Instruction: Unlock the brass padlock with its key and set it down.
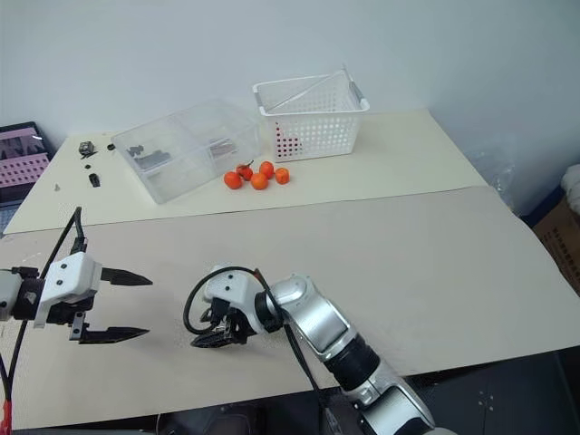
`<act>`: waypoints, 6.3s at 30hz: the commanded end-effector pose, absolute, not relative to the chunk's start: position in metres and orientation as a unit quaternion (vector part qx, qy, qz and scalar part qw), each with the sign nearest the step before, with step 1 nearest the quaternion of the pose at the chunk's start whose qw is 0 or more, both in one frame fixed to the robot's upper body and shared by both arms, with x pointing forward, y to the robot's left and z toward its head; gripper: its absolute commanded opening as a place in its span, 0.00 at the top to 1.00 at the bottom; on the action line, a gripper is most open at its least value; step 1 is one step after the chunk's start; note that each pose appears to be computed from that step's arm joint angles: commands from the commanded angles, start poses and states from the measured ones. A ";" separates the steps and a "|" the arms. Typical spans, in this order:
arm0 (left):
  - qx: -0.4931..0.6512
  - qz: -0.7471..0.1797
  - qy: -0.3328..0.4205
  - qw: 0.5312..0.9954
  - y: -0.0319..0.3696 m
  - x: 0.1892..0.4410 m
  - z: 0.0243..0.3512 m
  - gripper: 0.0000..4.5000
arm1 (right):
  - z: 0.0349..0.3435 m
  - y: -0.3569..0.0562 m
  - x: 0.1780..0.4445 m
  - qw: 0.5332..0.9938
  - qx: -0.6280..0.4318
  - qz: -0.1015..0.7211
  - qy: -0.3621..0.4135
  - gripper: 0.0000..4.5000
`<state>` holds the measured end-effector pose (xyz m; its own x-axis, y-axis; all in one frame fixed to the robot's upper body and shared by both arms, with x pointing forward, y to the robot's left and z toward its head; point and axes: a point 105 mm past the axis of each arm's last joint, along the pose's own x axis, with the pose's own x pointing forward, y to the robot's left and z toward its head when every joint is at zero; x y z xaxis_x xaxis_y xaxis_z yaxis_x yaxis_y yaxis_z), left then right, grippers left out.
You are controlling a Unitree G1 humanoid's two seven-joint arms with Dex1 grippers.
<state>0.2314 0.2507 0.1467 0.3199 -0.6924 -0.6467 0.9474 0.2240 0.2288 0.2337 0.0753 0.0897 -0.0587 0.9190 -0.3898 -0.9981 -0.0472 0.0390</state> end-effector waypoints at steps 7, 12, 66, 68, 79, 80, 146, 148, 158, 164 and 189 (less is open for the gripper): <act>0.303 -0.553 0.202 0.750 0.244 0.234 0.153 0.00 | 0.098 0.084 0.232 0.682 -0.144 0.706 0.125 0.43; 0.302 -0.551 0.200 0.752 0.242 0.233 0.155 0.00 | 0.095 0.087 0.240 0.687 -0.179 0.697 0.103 0.43; 0.310 -0.547 0.178 0.757 0.237 0.245 0.161 0.00 | 0.072 0.076 0.243 0.683 -0.221 0.690 0.097 0.43; 0.311 -0.547 0.178 0.757 0.237 0.245 0.161 0.00 | 0.072 0.076 0.243 0.683 -0.220 0.690 0.097 0.48; 0.311 -0.543 0.175 0.760 0.236 0.248 0.162 0.00 | 0.073 0.075 0.248 0.688 -0.217 0.685 0.096 0.80; 0.310 -0.542 0.175 0.761 0.236 0.248 0.162 0.00 | 0.074 0.074 0.251 0.690 -0.218 0.683 0.096 0.80; -0.233 -0.586 0.319 0.707 0.144 0.289 0.155 0.00 | 0.198 -0.034 0.293 0.771 -0.348 0.516 -0.131 0.80; -0.231 -0.590 0.311 0.709 0.143 0.293 0.159 0.00 | 0.198 -0.037 0.291 0.776 -0.339 0.517 -0.123 0.80; -0.230 -0.597 0.276 0.718 0.139 0.309 0.177 0.33 | 0.192 -0.054 0.291 0.789 -0.342 0.502 -0.094 0.80; -0.234 -0.604 0.279 0.709 0.131 0.308 0.175 0.40 | 0.194 -0.052 0.290 0.790 -0.343 0.499 -0.096 0.80; -0.238 -0.612 0.270 0.704 0.123 0.317 0.176 0.40 | 0.197 -0.049 0.283 0.798 -0.325 0.499 -0.093 0.80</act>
